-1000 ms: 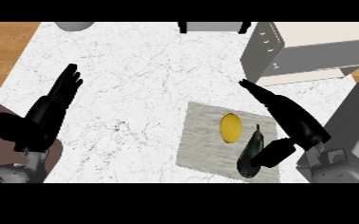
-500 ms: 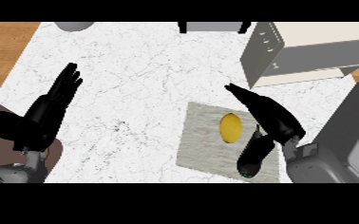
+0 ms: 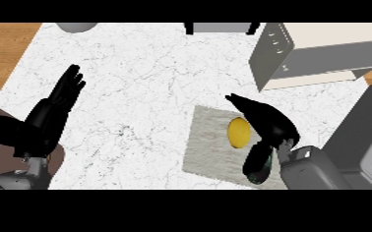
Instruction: Pick the lemon from the placemat and place it in the tiered shelf
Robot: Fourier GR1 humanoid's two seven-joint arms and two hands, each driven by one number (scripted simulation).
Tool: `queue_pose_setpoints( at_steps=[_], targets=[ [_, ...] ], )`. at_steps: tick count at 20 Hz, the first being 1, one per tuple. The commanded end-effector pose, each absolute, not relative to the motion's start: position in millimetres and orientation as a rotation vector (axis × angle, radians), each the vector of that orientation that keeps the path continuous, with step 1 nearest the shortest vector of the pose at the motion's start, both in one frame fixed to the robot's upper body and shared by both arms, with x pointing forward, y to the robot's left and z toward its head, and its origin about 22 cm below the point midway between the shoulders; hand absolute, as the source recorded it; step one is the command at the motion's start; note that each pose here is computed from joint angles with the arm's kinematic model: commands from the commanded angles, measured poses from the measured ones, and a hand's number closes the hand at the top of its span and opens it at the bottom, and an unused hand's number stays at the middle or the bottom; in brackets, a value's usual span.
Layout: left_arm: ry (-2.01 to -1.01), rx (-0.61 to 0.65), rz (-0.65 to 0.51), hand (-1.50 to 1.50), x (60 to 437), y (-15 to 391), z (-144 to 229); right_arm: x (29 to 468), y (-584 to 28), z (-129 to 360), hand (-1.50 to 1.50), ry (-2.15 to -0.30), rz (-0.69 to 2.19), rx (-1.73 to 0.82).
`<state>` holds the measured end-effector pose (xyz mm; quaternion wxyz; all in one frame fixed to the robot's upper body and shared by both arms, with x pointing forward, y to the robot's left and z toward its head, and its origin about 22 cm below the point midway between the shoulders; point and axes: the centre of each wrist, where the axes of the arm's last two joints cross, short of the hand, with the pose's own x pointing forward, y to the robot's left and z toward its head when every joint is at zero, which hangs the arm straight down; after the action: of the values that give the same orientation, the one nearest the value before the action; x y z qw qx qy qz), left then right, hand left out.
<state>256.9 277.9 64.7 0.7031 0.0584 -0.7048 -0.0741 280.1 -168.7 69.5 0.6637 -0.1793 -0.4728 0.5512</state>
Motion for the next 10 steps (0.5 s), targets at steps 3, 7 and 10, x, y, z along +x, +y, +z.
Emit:
queue_pose_setpoints(
  at_steps=[3,7,10],
  targets=[
    [-1.568,0.121,-0.186,0.0,250,275,49,285,-154,51,-1.5,-0.98,1.321,-0.554],
    [-1.567,0.1,-0.184,0.0,248,288,59,292,-170,50,-1.5,-0.926,1.323,-0.581],
    [-1.569,0.119,-0.161,0.0,255,291,55,283,-183,46,-1.5,-0.893,1.325,-0.554]
  ],
)
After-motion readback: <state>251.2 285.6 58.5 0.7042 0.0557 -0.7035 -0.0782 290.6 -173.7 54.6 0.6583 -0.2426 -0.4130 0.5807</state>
